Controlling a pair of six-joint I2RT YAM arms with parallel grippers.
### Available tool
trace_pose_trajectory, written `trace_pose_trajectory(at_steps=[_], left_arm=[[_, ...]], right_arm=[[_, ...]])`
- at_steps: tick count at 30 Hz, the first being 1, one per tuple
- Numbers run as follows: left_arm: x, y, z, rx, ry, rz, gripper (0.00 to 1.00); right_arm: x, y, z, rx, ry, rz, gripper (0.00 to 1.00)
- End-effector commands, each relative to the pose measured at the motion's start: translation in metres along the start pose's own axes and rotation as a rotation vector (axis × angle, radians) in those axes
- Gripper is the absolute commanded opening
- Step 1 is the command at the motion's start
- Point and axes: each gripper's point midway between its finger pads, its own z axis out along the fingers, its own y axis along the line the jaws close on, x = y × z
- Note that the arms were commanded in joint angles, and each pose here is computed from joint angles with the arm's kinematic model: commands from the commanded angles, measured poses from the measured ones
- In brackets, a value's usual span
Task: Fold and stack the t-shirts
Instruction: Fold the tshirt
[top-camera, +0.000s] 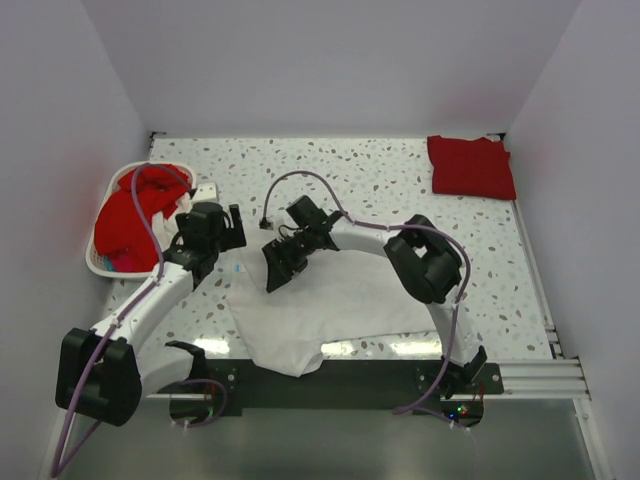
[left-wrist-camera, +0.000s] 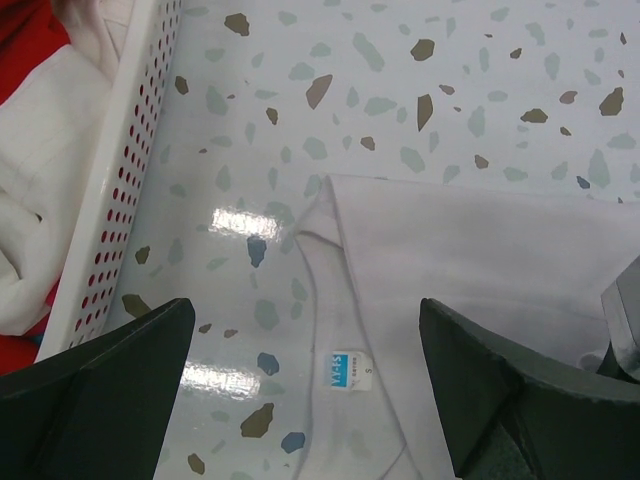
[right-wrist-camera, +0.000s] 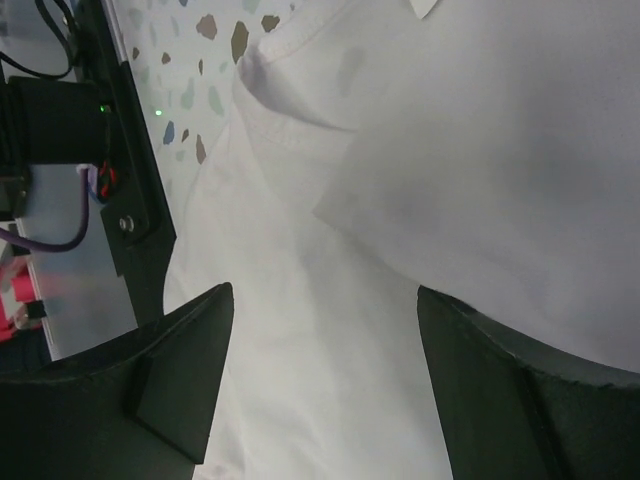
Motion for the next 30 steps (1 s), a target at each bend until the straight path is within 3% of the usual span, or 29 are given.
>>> trace_pose_trajectory(at_steps=[1,9,14,18,22,30], left_arm=[[-0.019,-0.008,-0.001,0.031,-0.037,-0.035,1.0],[0.003,-0.038,-0.001,0.188,0.057,-0.061,0.95],[0.013,-0.054,0.004,0.244,0.124,-0.101,0.82],[0.021,-0.064,0.01,0.263,0.177,-0.117,0.72],[0.029,-0.061,0.015,0.237,0.21,-0.114,0.72],[0.039,-0.049,0.015,0.19,0.209,-0.103,0.78]], right_arm=[[-0.007,0.03,-0.025,0.079,-0.006,-0.122,0.77],[-0.034,0.031,-0.086,0.334,-0.155,-0.162,0.76],[-0.051,0.0,-0.104,0.483,-0.26,-0.065,0.59],[-0.058,-0.023,-0.097,0.531,-0.269,-0.006,0.49],[-0.067,-0.039,-0.089,0.574,-0.277,0.027,0.4],[-0.081,-0.061,-0.075,0.604,-0.311,0.061,0.35]])
